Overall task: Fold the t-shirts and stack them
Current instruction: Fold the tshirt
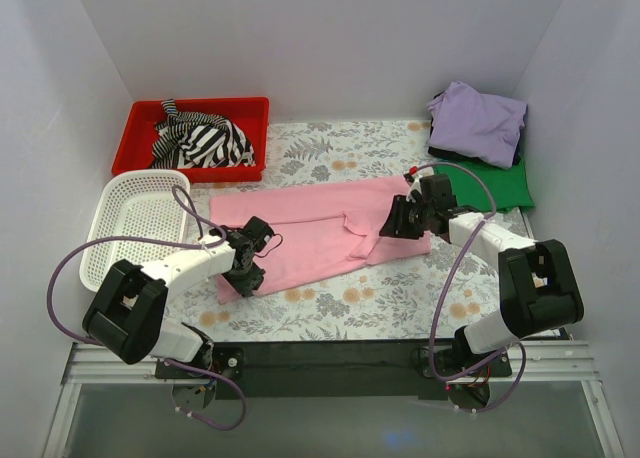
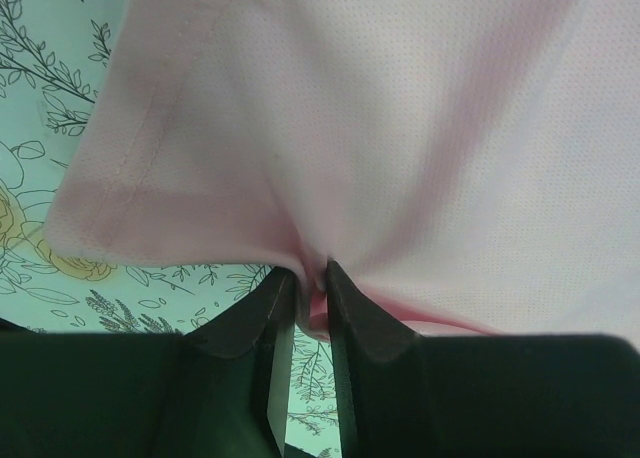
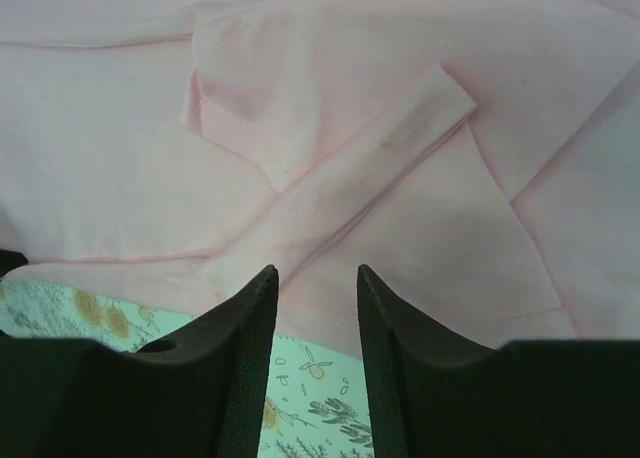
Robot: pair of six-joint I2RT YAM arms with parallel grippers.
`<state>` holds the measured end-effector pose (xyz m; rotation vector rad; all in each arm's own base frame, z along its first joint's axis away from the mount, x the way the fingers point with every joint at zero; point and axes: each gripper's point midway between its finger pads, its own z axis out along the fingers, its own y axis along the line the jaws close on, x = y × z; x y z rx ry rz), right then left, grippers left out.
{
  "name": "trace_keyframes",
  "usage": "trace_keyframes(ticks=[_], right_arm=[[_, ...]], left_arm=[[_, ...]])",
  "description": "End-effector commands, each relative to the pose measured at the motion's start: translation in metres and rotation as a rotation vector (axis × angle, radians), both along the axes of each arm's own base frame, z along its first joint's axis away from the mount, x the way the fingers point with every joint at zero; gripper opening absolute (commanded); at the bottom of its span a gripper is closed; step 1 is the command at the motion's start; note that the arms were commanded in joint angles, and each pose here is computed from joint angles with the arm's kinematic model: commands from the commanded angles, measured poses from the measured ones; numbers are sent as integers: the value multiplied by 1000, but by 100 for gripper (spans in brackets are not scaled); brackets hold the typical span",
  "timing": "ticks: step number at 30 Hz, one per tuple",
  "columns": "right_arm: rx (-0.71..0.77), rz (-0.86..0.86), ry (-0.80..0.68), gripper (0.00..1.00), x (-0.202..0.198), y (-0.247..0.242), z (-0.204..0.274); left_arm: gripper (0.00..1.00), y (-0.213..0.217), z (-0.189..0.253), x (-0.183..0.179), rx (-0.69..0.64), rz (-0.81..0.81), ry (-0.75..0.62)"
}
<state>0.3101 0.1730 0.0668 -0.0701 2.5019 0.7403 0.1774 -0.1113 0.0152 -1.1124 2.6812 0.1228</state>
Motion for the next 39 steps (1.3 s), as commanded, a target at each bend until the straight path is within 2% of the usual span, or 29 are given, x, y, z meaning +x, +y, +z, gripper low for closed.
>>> trace_keyframes(ticks=[1,20,39], right_arm=[[51,8,34,43,-11,6,0],[66,38,82,45,-13,22,-23],[59,56,47,44,12,31,-24]], left_arm=[[17,-9,-5,16,-56,313,-75],[13,-10,-5,17,-57,295,-76],[14,-18,-8,23,-64,235,-61]])
